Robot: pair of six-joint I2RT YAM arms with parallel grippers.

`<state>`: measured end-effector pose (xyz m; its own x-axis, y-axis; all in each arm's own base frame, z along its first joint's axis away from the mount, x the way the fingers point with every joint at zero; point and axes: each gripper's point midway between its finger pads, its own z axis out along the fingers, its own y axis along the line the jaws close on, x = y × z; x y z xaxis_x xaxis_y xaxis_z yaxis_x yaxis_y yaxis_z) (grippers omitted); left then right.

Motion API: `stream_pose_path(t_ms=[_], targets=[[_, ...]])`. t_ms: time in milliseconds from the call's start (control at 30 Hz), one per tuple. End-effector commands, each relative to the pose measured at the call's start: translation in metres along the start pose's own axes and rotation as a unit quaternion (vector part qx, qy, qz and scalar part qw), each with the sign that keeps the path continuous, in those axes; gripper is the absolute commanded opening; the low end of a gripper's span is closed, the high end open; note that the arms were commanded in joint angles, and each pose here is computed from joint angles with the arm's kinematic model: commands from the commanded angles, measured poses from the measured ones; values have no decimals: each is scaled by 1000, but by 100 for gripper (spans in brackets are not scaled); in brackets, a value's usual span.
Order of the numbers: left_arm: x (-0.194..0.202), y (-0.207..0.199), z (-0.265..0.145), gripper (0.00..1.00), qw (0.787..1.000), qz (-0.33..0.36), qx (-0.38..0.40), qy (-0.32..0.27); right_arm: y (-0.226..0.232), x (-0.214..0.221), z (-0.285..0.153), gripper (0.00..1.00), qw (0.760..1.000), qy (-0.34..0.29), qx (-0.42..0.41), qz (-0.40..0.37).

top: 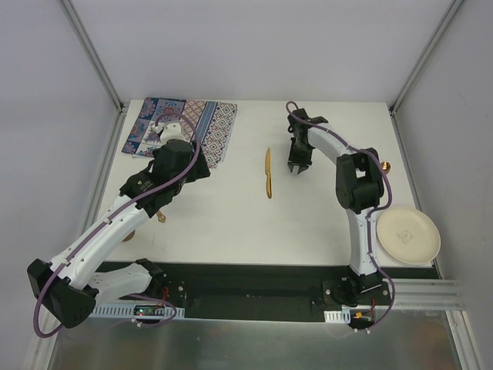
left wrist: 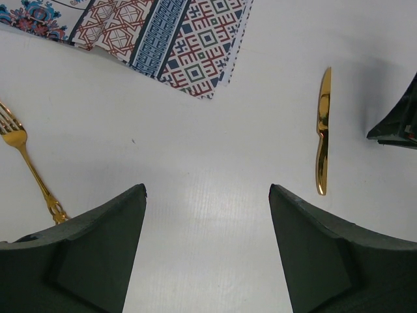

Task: Set the dinner table for one person
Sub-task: Move the knife to the corner of the board.

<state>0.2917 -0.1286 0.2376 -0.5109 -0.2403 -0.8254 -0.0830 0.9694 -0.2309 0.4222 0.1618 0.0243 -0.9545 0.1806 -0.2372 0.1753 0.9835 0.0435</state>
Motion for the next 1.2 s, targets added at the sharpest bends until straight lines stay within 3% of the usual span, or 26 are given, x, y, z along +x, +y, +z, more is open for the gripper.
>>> stream_pose_path(t_ms=[0,33,133,967,1167], targets=[[3,1,9,75,1000,4,-6,4,41,7,-39,37,998,-23,-25,-54],[4,1,9,75,1000,5,-6,7,52,14,-43,43,997,-23,-32,-68],[8,-1,12,75,1000,5,-5,14,67,24,-45,47,995,-22,-42,-83],[0,-2,5,75,1000,4,4,2,98,53,-9,48,995,19,-55,-84],[-1,-2,5,75,1000,6,4,1,101,52,-2,43,995,22,-52,-79]])
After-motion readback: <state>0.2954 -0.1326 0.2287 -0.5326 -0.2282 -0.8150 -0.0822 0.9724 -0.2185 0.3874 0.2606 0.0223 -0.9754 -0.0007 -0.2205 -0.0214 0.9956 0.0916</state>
